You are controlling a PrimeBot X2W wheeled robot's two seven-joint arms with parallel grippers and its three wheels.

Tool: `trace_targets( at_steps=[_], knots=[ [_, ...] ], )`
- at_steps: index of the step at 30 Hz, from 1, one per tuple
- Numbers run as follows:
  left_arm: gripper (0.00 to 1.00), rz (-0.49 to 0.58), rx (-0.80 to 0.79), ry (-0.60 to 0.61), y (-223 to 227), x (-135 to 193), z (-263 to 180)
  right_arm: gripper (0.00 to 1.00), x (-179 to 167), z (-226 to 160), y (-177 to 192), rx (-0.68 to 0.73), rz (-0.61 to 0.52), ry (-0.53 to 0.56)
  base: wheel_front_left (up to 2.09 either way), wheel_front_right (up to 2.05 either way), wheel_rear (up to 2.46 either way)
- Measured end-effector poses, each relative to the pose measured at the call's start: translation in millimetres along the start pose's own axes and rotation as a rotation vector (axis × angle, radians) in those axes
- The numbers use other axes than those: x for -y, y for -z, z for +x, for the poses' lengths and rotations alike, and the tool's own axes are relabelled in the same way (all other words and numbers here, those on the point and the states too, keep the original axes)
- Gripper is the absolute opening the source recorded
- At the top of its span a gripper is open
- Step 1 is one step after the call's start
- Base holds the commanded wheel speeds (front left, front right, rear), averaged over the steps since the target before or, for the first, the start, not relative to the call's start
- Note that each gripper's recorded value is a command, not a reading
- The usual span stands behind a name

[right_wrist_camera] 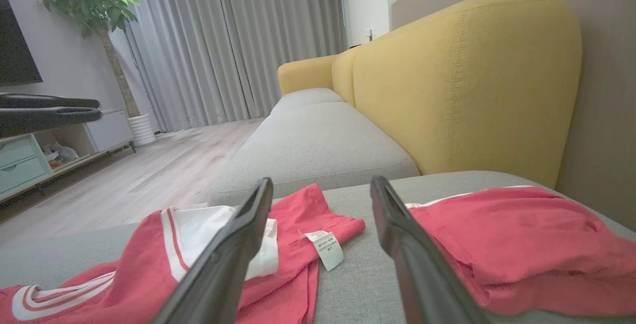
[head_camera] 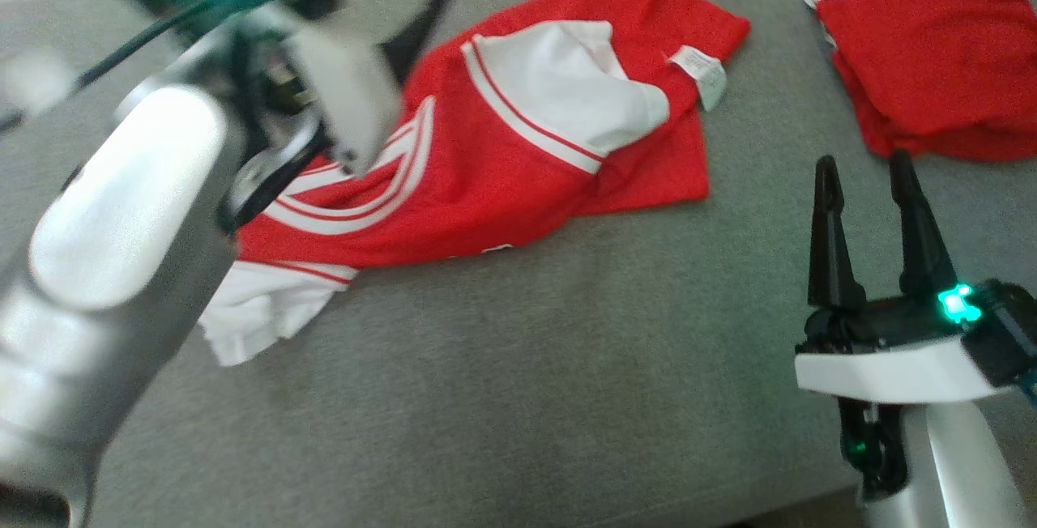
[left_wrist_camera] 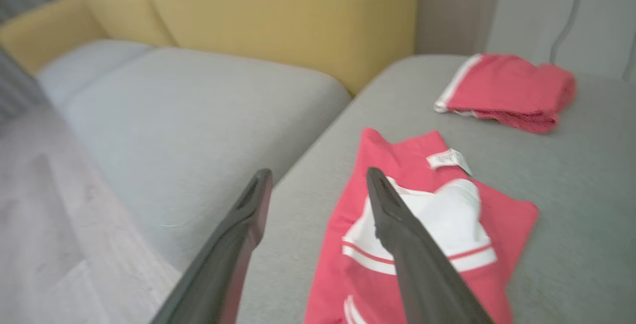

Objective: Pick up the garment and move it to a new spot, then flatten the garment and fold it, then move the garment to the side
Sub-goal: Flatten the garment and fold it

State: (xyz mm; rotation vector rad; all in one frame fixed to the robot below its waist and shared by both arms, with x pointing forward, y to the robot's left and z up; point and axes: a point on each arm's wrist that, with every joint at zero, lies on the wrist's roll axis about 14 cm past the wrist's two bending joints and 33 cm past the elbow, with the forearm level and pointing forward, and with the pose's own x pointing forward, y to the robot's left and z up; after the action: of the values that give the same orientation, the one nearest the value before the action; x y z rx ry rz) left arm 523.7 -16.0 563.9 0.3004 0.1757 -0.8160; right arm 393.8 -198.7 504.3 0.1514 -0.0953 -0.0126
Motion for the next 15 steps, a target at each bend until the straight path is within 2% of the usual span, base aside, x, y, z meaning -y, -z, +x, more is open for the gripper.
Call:
trace_targets(
  at_steps=[3, 6, 12, 15],
  knots=[
    [1.0, 0.06, -0.138, 0.163, 8, 34, 28, 1.0, 7, 4, 0, 0.0, 0.001, 0.019, 0.0, 0.0, 0.0],
    [1.0, 0.116, -0.257, 0.268, 21, 54, 51, 1.0, 13, 6, 2, -0.004, 0.005, 0.037, 0.0, 0.0, 0.0],
    [1.0, 0.216, -0.367, 0.304, 50, 56, 96, 1.0, 33, 0, 6, -0.029, 0.001, 0.102, 0.0, 0.0, 0.0],
    [1.0, 0.254, -0.389, 0.344, 63, 68, 113, 1.0, 47, -7, 9, -0.046, -0.009, 0.148, 0.0, 0.0, 0.0]
  ],
)
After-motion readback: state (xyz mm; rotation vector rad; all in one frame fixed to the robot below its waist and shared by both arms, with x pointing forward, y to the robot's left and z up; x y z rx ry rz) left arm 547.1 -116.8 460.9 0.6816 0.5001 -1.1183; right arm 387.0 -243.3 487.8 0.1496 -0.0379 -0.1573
